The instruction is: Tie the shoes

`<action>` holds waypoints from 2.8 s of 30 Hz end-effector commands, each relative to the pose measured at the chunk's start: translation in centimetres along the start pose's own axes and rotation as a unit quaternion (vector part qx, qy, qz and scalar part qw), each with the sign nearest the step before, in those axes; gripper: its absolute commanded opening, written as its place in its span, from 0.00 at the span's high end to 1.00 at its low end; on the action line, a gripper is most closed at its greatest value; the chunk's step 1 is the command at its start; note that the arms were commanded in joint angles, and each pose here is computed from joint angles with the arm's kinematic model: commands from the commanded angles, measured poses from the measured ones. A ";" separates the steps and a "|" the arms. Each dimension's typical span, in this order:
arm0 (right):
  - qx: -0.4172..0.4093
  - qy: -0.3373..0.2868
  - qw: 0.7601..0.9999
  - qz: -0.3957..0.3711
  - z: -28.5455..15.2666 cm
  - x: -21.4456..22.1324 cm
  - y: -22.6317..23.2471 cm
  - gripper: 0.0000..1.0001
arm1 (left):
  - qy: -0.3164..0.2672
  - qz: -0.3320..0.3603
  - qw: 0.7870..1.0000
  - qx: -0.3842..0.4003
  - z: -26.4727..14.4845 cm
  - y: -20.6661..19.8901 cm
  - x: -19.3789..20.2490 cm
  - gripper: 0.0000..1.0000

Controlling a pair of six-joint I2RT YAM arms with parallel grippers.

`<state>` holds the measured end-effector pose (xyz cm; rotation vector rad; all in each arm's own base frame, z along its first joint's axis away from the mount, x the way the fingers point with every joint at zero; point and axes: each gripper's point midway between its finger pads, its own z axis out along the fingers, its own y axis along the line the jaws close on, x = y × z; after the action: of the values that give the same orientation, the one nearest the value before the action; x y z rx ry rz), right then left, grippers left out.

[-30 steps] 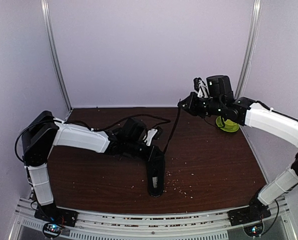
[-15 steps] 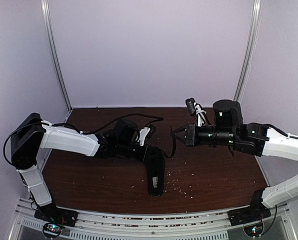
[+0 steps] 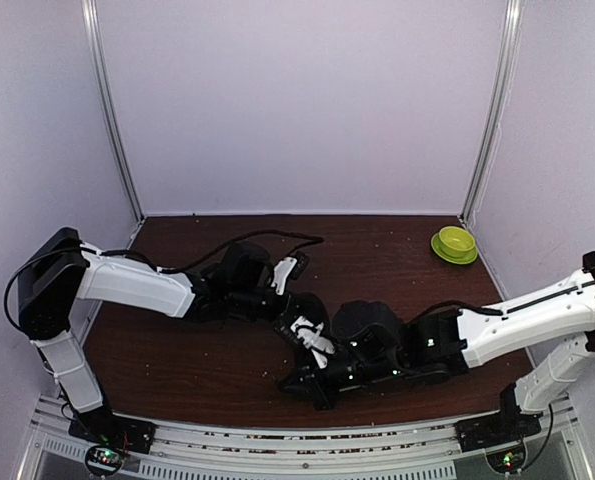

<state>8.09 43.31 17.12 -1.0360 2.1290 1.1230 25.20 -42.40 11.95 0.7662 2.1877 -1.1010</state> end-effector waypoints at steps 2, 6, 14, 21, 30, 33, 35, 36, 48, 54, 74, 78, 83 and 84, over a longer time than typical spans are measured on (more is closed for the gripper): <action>0.019 -0.018 0.999 -0.044 2.1 -0.6 0.2 1.00 | -0.036 0.021 0.999 0.019 -1.3 -1.3 -1.8 1.00; 0.049 -0.003 0.997 -0.060 2.9 0.1 -1.1 0.65 | -0.033 0.027 0.999 0.023 -1.4 -1.3 -1.7 1.00; 0.095 -0.084 0.991 -0.047 -3.5 -3.1 -3.9 0.21 | -0.042 0.037 0.998 0.032 -2.0 -1.7 -1.9 1.00; 0.074 -0.139 0.987 0.036 -5.6 -4.5 -10.4 0.22 | -0.042 0.039 0.998 0.037 -2.1 -1.9 -1.9 1.00; 0.025 -0.124 0.990 0.054 -2.6 -3.8 -13.3 0.36 | -0.036 0.037 0.998 0.032 -2.2 -1.6 -1.6 1.00; 0.014 -0.115 0.992 0.044 -1.5 -3.8 -13.4 0.31 | -0.034 0.037 0.998 0.032 -2.2 -1.6 -1.5 1.00; 0.019 -0.107 0.993 0.042 -0.9 -3.5 -13.9 0.31 | -0.034 0.038 0.998 0.032 -2.2 -1.6 -1.6 1.00; 0.021 -0.105 0.993 0.042 -0.6 -3.4 -14.3 0.31 | -0.034 0.038 0.998 0.032 -2.2 -1.6 -1.6 1.00; 0.053 -0.083 0.995 0.025 0.7 -3.4 -17.4 0.55 | -0.027 0.039 0.998 0.032 -1.8 -1.6 -1.7 1.00; 0.049 -0.067 0.996 0.013 1.4 -3.2 -17.4 0.66 | -0.025 0.039 0.998 0.030 -1.6 -1.5 -1.9 1.00; -0.001 -0.032 0.999 0.013 1.7 -1.3 -16.9 0.68 | -0.025 0.041 0.998 0.030 -1.8 -1.4 -2.2 1.00; 0.003 -0.028 0.999 0.015 1.8 -1.1 -17.4 0.75 | -0.026 0.042 0.998 0.029 -1.8 -1.5 -2.3 1.00; 0.016 -0.038 0.999 0.016 1.9 -1.7 -18.2 0.83 | -0.026 0.041 0.998 0.030 -1.8 -1.5 -2.3 1.00; 0.018 -0.039 0.999 0.016 1.9 -1.8 -18.3 0.83 | -0.025 0.041 0.998 0.030 -1.8 -1.5 -2.2 1.00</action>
<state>23.37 38.74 9.23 -0.9363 2.1044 1.1323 24.44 -41.57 12.74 0.8343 2.1502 -1.1163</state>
